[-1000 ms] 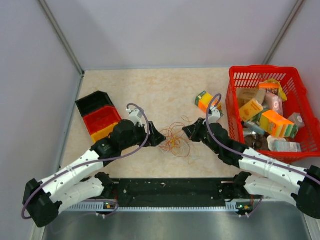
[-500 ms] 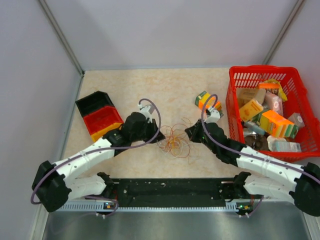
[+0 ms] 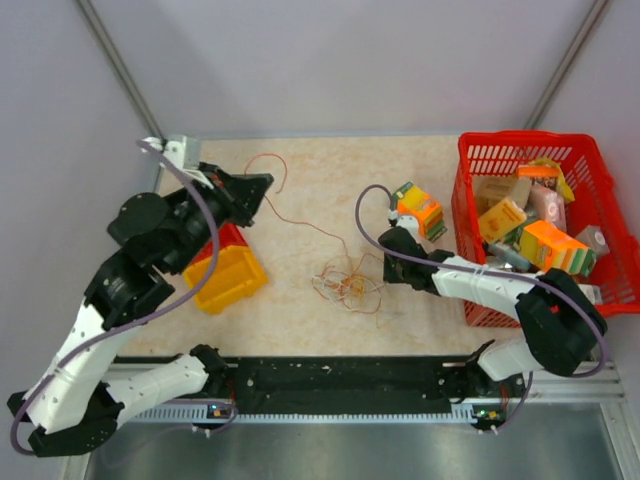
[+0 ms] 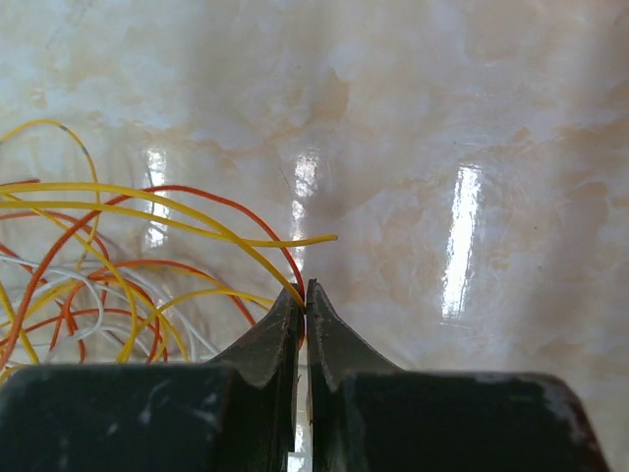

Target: Untangle the cables

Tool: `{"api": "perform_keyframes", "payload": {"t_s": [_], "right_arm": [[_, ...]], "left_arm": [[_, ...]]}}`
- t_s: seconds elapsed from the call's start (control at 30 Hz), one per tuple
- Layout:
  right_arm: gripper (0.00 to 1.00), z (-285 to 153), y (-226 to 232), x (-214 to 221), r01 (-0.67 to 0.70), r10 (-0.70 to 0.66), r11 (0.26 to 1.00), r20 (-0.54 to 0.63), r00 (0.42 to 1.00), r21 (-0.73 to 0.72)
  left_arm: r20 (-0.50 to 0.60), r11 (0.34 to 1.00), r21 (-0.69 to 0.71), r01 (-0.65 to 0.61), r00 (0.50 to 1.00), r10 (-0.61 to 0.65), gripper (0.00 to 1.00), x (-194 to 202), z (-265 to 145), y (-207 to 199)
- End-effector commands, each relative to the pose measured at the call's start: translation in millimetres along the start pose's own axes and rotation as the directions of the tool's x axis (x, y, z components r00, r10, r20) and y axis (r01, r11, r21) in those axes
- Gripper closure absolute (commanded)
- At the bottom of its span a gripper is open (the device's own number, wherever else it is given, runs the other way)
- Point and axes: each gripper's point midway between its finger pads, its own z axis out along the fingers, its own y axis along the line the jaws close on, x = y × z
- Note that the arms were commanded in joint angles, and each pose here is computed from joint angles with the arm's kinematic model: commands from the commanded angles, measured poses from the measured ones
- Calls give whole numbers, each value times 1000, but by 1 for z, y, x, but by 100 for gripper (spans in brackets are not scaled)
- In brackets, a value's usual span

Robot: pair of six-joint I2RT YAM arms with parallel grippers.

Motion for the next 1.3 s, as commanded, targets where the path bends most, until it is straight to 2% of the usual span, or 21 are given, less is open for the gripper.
{"api": "perform_keyframes", "payload": {"t_s": [0.0, 0.07, 0.27, 0.4, 0.47, 0.53, 0.6, 0.67, 0.77, 0.83, 0.87, 0.93, 1.03, 1.07, 1.1, 1.13, 1.17, 1.2, 1.27], "right_arm": [[100, -11, 5, -20, 60, -59, 998, 30, 998, -19], [98, -18, 12, -25, 79, -77, 995, 38, 996, -59], [73, -30, 21, -37, 134, -127, 984, 72, 989, -115], [48, -42, 33, -44, 170, -157, 968, 79, 984, -185], [29, -63, 49, -55, 185, -158, 943, 117, 981, -276], [17, -89, 69, -67, 242, -178, 897, 200, 964, -369], [7, -121, 97, -79, 352, -212, 838, 345, 914, -418], [4, -146, 127, -77, 450, -233, 743, 439, 868, -495], [1, -187, 165, -68, 539, -125, 533, 569, 813, -652], [1, -188, 179, -55, 551, -104, 470, 577, 810, -689], [1, -178, 184, -54, 539, -107, 484, 565, 818, -689], [6, -158, 192, -58, 495, -112, 543, 526, 843, -678], [23, -148, 211, -58, 467, -88, 542, 505, 859, -699], [38, -149, 216, -60, 460, -71, 542, 507, 859, -703], [64, -151, 219, -61, 451, -65, 544, 501, 863, -707], [96, -153, 217, -64, 419, -62, 571, 472, 880, -706], [100, -157, 208, -73, 379, -41, 621, 455, 890, -686], [100, -173, 203, -89, 345, 2, 646, 454, 891, -680], [100, -223, 192, -119, 290, 91, 644, 447, 890, -708]], "left_arm": [[54, 988, -110, -110, 992, 116, 100, -44, -7, 9], [78, 983, -134, -124, 988, 135, 100, -64, -9, 6], [147, 985, -129, -115, 980, 134, 100, -105, -17, -9], [236, 993, -66, -94, 966, 107, 100, -138, -26, -29], [248, 996, -29, -83, 965, 88, 100, -144, -26, -38], [240, 997, 3, -75, 968, 72, 100, -144, -23, -45], [226, 997, 17, -76, 971, 70, 100, -140, -21, -47], [219, 997, 12, -77, 973, 72, 100, -138, -20, -45], [211, 997, 12, -78, 975, 74, 100, -136, -22, -45], [214, 997, 21, -81, 974, 74, 100, -137, -26, -46], [217, 996, 25, -81, 973, 73, 100, -138, -28, -47], [224, 996, 32, -85, 972, 76, 100, -141, -32, -48], [223, 995, 29, -95, 971, 87, 100, -142, -36, -48], [219, 995, 30, -99, 971, 90, 100, -141, -36, -48], [212, 994, 28, -104, 973, 95, 100, -139, -36, -47], [201, 994, 19, -108, 974, 102, 100, -136, -36, -44], [193, 994, 6, -111, 975, 107, 100, -132, -36, -40], [177, 993, -13, -113, 978, 114, 100, -124, -35, -34], [142, 993, -54, -104, 984, 111, 100, -97, -29, -17]]}}
